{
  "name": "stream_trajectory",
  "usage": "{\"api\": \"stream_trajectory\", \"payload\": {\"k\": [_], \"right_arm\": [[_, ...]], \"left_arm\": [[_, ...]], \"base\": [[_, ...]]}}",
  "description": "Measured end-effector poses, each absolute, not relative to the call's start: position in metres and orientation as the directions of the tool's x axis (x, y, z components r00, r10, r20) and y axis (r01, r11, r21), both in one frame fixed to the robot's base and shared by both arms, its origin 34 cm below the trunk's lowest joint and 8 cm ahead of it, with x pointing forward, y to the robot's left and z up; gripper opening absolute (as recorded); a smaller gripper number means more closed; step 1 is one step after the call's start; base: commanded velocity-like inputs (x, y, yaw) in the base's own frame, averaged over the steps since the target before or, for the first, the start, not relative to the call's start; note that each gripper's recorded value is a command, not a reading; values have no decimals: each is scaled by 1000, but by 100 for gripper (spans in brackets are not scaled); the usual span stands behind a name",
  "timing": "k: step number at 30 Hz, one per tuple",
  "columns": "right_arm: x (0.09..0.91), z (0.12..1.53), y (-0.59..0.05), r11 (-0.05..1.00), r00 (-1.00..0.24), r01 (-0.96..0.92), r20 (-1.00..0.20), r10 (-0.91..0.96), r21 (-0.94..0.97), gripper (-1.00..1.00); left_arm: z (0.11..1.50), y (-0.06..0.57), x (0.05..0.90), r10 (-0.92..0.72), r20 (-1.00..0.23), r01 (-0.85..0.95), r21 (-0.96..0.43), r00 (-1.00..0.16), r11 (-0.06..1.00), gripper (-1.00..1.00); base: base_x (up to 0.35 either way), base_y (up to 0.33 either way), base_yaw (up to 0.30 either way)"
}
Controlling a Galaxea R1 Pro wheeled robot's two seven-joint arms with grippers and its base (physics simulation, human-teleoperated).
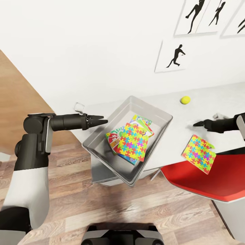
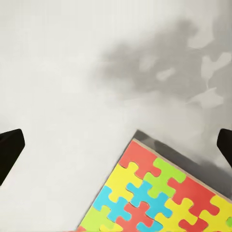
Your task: Put all the toys in the child's room - the three board games (two on the bed and one on the table), the two jigsaw puzzles on the table, and the tennis ball on the table - inside the toy box on the table in the child's room.
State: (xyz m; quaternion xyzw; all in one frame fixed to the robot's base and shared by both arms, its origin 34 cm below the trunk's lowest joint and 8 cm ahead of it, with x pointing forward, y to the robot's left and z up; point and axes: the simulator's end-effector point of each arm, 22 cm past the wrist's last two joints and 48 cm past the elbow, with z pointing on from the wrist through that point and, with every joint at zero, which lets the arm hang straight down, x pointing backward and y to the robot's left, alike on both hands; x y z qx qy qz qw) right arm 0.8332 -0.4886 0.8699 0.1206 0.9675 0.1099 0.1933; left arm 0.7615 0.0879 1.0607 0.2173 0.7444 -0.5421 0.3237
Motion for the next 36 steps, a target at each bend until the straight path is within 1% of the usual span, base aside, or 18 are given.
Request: {"api": "stream_trajectory", "payload": {"k": [10,15,21,28,31,36], "right_arm": [[850,935,-505,909,-827,182,-442,348,375,100],[851,975,-508,881,-799,123,-481,361,457,100],[842,1021,-487,790,-785,-26,-502,364,613,100],[807,1044,-468,655,-805,-134,-467,366,743,100],[792,1041,-466,629,-813,-152,-459,358,762,100],[772,1029,-460,613,-815,-209,-482,321,762,100]], "left_arm": [[1072,116,770,-60,-731,668,-651,-679,360,100],[1076,142,773,-65,-740,663,-634,-669,399,100],[1084,175,771,-68,-750,661,-619,-658,424,100],[1094,218,763,-71,-757,655,-604,-650,454,100],[1091,238,759,-76,-752,634,-601,-655,486,100],[1085,265,752,-97,-741,596,-604,-665,529,100]], "base": [[0,0,0],[0,0,-3],[0,0,-51],[0,0,-30],[0,0,-9],[0,0,-4]]}}
